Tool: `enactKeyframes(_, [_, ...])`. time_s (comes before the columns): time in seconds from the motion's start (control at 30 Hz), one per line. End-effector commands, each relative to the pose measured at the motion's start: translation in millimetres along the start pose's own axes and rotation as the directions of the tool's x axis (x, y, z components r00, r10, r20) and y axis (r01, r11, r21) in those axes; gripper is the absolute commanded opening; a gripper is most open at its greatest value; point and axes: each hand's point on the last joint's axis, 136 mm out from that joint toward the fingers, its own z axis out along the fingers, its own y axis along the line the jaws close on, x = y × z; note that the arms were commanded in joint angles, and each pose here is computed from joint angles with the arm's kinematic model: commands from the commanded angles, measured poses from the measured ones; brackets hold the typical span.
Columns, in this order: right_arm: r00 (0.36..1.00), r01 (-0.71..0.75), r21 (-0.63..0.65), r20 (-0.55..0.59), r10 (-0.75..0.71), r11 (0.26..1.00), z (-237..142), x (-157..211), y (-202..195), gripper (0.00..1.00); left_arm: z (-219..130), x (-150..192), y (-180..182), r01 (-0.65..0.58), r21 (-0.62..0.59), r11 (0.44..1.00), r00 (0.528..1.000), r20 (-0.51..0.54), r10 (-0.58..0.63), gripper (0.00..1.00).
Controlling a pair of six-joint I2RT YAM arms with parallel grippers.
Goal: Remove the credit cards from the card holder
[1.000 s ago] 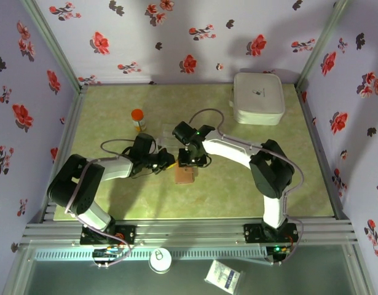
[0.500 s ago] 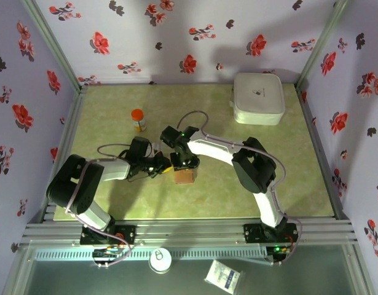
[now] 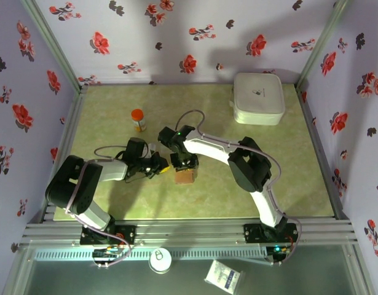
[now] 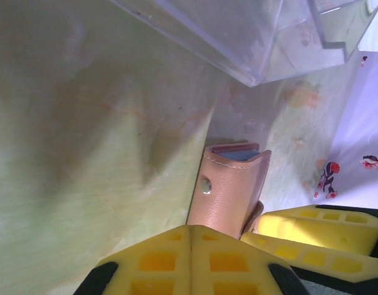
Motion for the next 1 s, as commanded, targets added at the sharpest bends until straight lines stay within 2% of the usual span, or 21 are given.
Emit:
enactKeyframes(0.0, [1.0, -0.008, 0.045, -0.028, 0.009, 0.999, 6, 6, -5, 0.34, -4, 1, -4, -0.001, 0.026, 1.0, 1.0, -0.005, 0.002, 0.0])
enactKeyframes(0.23, [0.999, -0.015, 0.021, -0.052, 0.016, 1.0, 19, 10, -1, 0.33, -4, 0, -7, -0.003, 0.035, 0.999, 1.0, -0.004, 0.004, 0.0])
enactKeyframes(0.63, [0.999, -0.037, -0.03, -0.035, 0.036, 0.999, 21, 10, -2, 0.24, -1, 4, -28, -0.025, 0.078, 0.997, 0.999, -0.023, 0.027, 0.0])
enactKeyframes(0.97, [0.997, -0.074, -0.104, -0.035, 0.071, 0.992, 26, 11, -4, 0.18, 17, 18, -40, -0.038, 0.089, 0.995, 0.996, -0.079, 0.045, 0.0])
